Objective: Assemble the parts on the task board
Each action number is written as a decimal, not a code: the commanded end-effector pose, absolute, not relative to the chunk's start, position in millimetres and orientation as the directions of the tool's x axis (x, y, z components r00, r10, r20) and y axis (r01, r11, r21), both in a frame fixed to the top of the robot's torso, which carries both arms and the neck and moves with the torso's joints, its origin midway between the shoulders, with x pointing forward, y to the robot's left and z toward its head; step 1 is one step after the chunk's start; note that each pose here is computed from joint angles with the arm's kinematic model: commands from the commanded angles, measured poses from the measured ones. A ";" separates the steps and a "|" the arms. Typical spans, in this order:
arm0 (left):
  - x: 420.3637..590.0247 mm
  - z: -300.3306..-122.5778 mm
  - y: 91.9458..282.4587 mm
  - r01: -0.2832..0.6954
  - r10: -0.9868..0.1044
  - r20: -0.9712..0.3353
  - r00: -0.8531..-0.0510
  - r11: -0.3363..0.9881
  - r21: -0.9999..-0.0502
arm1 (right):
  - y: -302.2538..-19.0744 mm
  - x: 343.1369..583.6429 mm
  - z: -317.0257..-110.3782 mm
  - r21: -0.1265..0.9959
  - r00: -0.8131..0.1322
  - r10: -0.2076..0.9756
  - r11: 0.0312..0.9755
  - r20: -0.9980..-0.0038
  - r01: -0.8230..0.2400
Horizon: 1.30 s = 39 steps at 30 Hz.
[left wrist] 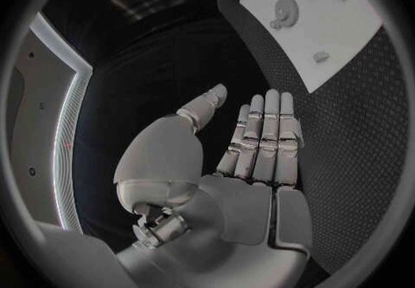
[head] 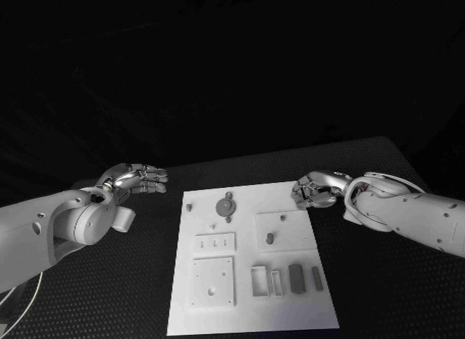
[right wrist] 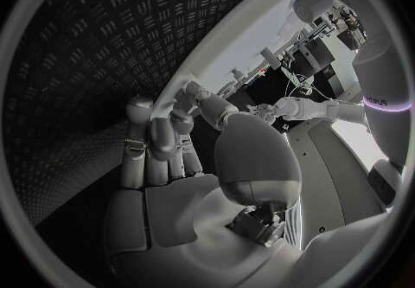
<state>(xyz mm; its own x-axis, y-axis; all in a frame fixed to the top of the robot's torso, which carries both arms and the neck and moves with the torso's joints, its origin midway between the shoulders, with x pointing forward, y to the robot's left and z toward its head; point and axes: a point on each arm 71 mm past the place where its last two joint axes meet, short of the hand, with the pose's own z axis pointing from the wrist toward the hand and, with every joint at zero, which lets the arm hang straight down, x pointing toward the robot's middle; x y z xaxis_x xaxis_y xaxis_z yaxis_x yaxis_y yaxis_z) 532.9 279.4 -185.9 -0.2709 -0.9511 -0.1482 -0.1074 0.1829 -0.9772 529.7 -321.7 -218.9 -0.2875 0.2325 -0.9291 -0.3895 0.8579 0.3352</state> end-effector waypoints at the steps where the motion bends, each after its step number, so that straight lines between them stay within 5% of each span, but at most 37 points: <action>1: 532.7 -185.1 278.2 -0.101 -0.949 -0.141 -0.282 0.175 -0.979 | -322.0 528.9 -222.7 0.336 -0.301 0.228 0.862 -0.926 -0.380; 39: 531.1 -185.3 272.8 -0.086 -0.928 -0.183 -0.324 0.222 -0.971 | -303.9 529.3 -212.4 0.348 -0.168 0.308 0.868 -0.937 -0.354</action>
<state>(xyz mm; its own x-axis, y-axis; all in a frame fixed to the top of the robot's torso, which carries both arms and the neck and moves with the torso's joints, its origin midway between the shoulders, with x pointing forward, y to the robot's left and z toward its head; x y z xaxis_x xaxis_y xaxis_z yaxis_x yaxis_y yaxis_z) 532.0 277.2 -185.9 -0.2895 -0.9426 -0.1663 -0.1007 0.2028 -0.9740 528.9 -304.9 -213.9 -0.1915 0.2926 -0.9369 -0.3687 0.8632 0.3449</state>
